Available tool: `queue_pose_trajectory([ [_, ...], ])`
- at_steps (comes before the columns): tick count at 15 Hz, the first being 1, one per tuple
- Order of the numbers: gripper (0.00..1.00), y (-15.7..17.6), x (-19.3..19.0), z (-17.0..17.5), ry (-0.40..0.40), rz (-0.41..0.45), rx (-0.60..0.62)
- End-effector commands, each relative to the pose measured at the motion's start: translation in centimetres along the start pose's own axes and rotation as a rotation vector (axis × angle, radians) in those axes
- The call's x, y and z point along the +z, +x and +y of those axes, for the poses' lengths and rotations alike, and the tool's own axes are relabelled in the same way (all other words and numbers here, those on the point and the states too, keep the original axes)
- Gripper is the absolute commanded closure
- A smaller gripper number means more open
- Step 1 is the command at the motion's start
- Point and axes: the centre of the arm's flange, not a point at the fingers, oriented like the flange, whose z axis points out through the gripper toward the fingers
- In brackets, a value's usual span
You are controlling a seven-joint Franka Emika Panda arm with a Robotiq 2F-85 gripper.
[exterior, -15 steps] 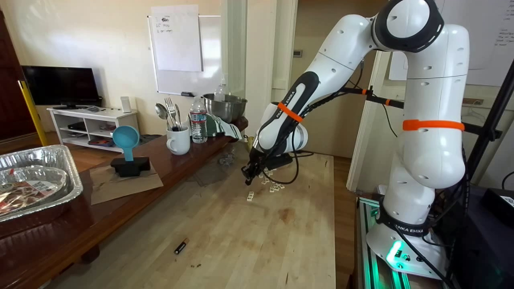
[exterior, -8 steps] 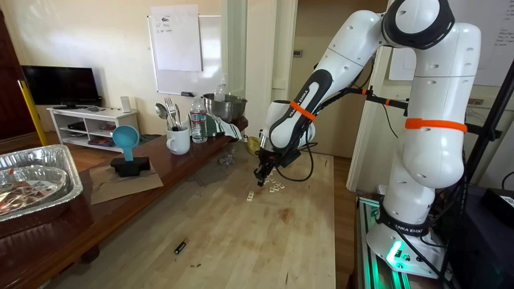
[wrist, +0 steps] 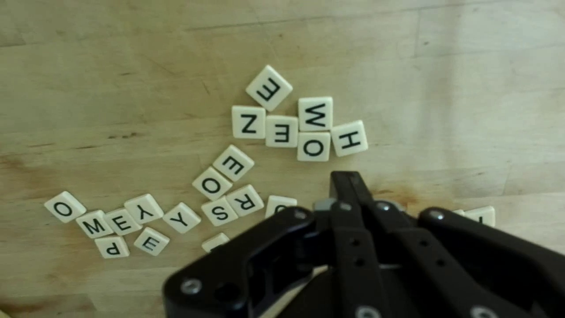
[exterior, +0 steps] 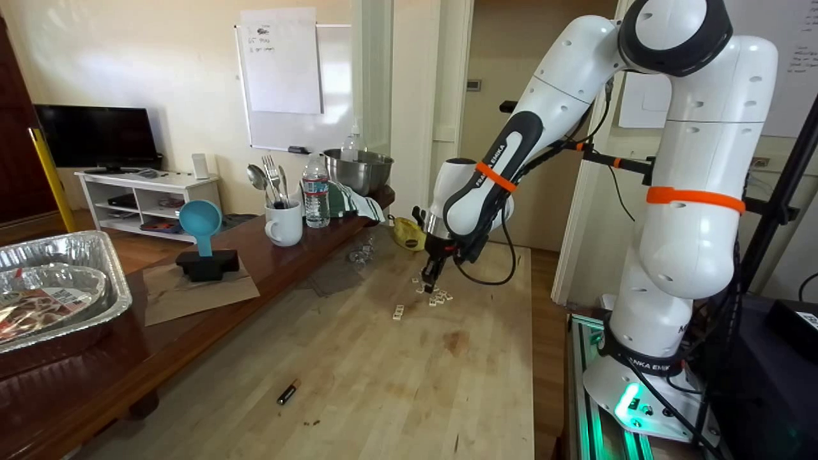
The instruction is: Use the tile letters to spell the word tale
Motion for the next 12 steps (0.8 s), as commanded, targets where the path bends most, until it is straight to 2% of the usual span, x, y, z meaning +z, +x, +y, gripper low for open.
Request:
queue_pose_trajectory([
  [1,1.0,-1.2,-0.2,1.5,-0.005,-0.003,-0.071],
  [6,1.0,-1.7,-0.1,2.8,-0.011,-0.006,-0.13],
  [12,1.0,-2.5,1.2,3.6,-0.004,-0.02,-0.126],
])
